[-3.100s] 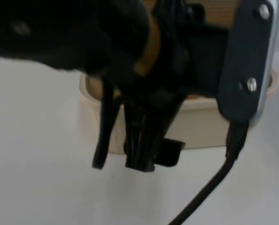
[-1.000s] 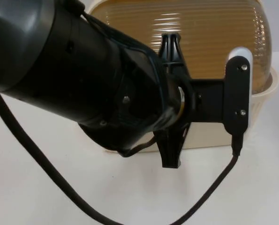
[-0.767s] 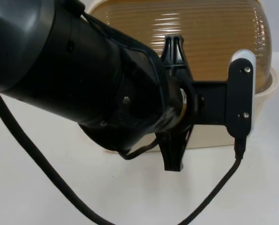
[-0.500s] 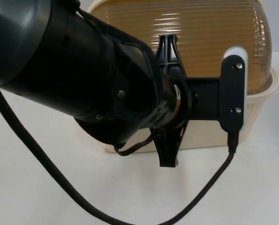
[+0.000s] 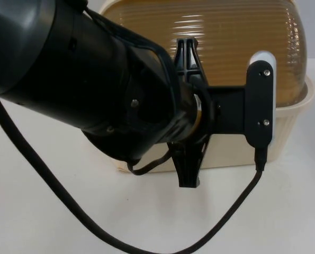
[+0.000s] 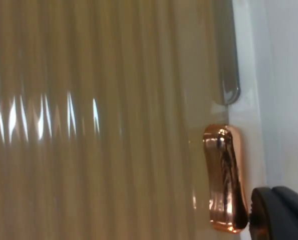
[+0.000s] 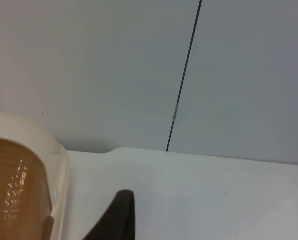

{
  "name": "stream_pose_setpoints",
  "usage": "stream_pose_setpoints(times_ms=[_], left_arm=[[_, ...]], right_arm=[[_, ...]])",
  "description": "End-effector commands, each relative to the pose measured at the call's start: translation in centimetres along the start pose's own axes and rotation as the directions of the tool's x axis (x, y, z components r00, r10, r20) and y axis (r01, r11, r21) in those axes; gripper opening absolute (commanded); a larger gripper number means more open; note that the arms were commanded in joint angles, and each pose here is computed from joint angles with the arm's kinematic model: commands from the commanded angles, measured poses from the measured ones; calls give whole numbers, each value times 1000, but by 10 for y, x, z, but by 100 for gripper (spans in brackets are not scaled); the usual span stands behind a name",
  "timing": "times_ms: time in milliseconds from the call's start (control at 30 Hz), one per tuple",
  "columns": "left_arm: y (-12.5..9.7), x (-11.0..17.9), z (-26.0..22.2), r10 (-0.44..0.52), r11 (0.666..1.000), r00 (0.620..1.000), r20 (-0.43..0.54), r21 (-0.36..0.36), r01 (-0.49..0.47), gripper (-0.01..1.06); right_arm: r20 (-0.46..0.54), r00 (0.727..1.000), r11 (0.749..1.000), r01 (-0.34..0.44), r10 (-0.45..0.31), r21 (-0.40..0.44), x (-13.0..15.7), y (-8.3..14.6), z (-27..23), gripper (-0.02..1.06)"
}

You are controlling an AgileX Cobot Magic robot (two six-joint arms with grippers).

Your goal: Open the box lid with the left hand, place the block into the box with the right hand, then close the box lid with the left hand.

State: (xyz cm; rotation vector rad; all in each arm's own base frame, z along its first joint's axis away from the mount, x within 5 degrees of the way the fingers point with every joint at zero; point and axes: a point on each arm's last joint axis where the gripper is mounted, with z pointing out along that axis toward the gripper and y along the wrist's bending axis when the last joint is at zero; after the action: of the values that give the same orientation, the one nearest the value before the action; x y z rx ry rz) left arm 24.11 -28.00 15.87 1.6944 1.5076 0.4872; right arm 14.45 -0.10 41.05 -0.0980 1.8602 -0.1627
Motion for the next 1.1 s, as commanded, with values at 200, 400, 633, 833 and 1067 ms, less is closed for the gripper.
stream_pose_setpoints(times_ms=[200,400,633,833,1067], left_arm=[[2,0,0,-7,1000,1000,-2,-10,7,0],[3,0,0,-7,1000,1000,-6,-15,7,0],[5,3,0,-8,999,1000,-30,-42,7,0],[6,3,0,-9,999,999,-40,-53,6,0],[15,-2,0,-27,996,999,-30,-84,24,0]], right_arm=[[8,1000,1000,-1,1,4,-2,-1,-1,105],[8,1000,1000,-3,3,4,-2,-1,-1,105],[8,1000,1000,-3,3,4,-2,-1,-1,105],[8,1000,1000,-12,12,4,-2,-1,-1,105],[6,1000,1000,-12,12,4,-2,-1,-1,105]])
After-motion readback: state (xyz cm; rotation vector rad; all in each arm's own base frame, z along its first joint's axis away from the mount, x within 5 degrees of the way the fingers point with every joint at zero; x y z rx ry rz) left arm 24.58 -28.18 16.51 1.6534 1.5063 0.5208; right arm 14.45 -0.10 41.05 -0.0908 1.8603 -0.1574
